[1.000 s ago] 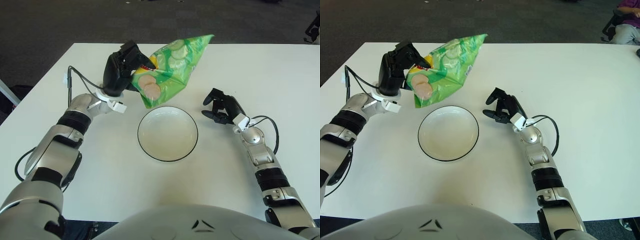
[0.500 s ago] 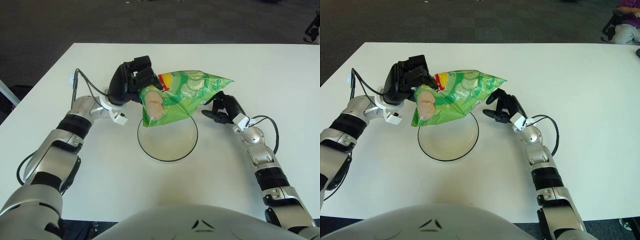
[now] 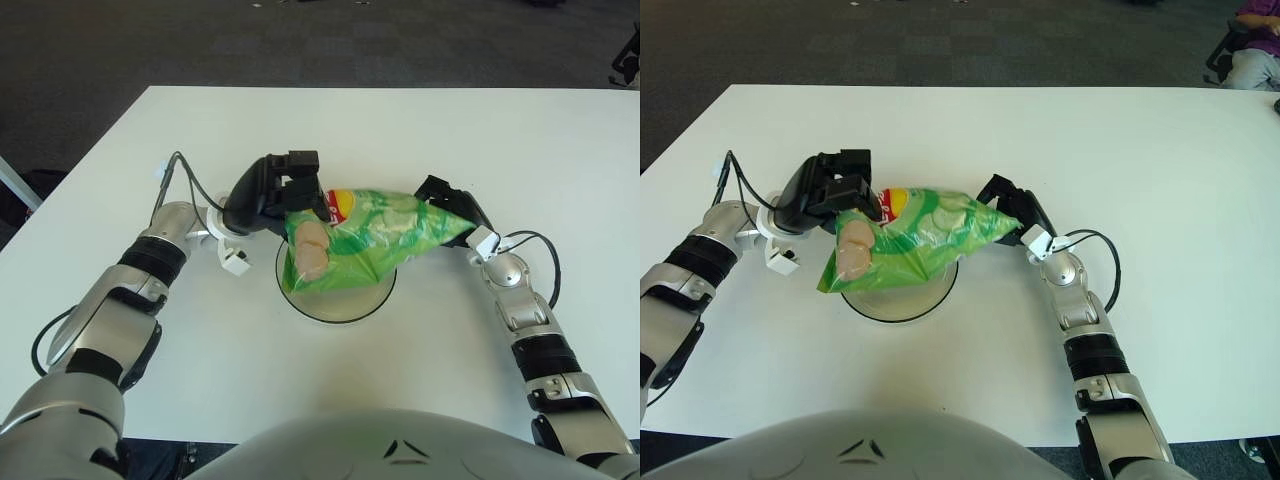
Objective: Put the snack into the plate.
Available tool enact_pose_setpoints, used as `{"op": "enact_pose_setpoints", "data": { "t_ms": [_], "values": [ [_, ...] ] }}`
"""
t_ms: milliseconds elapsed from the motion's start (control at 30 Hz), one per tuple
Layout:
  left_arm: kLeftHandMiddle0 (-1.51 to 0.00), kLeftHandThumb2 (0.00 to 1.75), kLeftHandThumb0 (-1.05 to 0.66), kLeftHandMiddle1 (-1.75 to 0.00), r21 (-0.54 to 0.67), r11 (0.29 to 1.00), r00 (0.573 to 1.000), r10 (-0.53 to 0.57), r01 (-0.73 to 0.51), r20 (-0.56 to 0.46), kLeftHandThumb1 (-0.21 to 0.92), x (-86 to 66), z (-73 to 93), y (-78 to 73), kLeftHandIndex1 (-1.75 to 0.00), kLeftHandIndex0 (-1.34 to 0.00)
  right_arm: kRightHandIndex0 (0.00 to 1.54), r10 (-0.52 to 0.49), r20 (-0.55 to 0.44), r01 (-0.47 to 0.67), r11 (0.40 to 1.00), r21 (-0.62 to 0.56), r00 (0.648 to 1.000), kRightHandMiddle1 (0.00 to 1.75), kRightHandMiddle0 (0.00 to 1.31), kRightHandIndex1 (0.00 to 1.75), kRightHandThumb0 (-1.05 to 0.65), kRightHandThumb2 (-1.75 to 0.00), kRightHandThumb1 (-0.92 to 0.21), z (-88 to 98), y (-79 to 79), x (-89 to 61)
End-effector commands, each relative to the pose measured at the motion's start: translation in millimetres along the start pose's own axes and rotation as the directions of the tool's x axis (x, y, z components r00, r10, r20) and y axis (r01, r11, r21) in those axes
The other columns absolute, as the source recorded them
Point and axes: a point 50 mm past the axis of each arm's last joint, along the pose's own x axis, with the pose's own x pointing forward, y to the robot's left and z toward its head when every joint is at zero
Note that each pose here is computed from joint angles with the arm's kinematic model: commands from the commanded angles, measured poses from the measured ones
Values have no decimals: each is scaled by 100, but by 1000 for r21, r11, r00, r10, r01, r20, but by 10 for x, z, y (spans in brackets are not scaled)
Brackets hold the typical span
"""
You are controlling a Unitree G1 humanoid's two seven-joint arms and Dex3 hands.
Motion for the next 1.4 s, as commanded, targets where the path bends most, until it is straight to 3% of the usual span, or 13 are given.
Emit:
{"op": "enact_pose_setpoints", "data": {
  "t_ms": [0,133,200,267,400,467,567,667,700,800,967,1267,1367],
  "values": [
    [-75,25,-8,-175,36,969,966,-239,244,-98,84,-190,-98,209,-175,-61,91,33,-106,-36,999,-23,994,144,49,137,-36,-25,-92,-173,36,-96],
    [-68,15,-10,-175,47,915,908,-389,400,-156,89,-261,-121,283,-175,-55,92,31,-106,-34,999,-26,994,144,49,136,-36,-25,-92,-174,33,-96],
    [-55,26,-25,-175,51,867,858,-481,496,-179,89,-275,-113,321,-160,-49,92,29,-106,-32,999,-28,994,144,49,135,-36,-25,-92,-176,30,-97],
    [-51,40,-13,-165,49,829,819,-539,557,-196,83,-275,-100,345,-149,-46,92,27,-106,-30,999,-30,994,144,49,135,-36,-25,-92,-179,23,-98],
    [-49,32,-3,-153,45,789,777,-590,612,-221,90,-259,-81,367,-139,-36,93,23,-105,-27,999,-34,994,143,49,132,-37,-25,-92,-184,19,-99],
    [-47,30,15,-150,46,772,759,-609,634,-230,91,-249,-75,373,-103,-33,93,22,-104,-26,999,-35,994,143,49,131,-37,-25,-92,-186,18,-98],
    [-44,30,28,-149,40,753,738,-630,656,-243,92,-236,-68,382,-57,-35,94,22,-104,-26,999,-37,994,143,50,128,-37,-25,-92,-188,18,-98],
    [-42,31,32,-151,26,727,706,-657,686,-264,92,-235,-75,432,-36,-35,94,21,-104,-25,999,-39,994,143,50,127,-37,-25,-92,-192,12,-100],
    [-36,28,22,-124,20,719,697,-664,694,-271,89,-236,-76,455,-30,-35,94,21,-104,-25,999,-40,994,143,50,127,-37,-25,-92,-193,12,-100],
    [-36,15,10,-74,-10,689,658,-695,724,-289,91,-247,-76,544,-13,-39,94,21,-104,-25,999,-41,994,143,50,126,-37,-25,-92,-194,11,-100],
    [-32,7,2,-49,-74,644,598,-742,761,-303,89,-267,-65,643,-3,-38,95,19,-104,-23,999,-42,994,143,50,125,-37,-25,-92,-196,9,-99],
    [-30,1,-10,-39,-147,622,572,-772,769,-277,85,-248,-53,675,0,-24,95,17,-103,-21,999,-43,995,143,50,124,-37,-25,-92,-198,7,-101],
    [-29,2,-40,-35,-171,602,556,-792,780,-254,81,-234,-59,685,0,-18,96,16,-103,-21,999,-43,995,143,50,123,-37,-25,-92,-196,7,-100]
  ]
}}
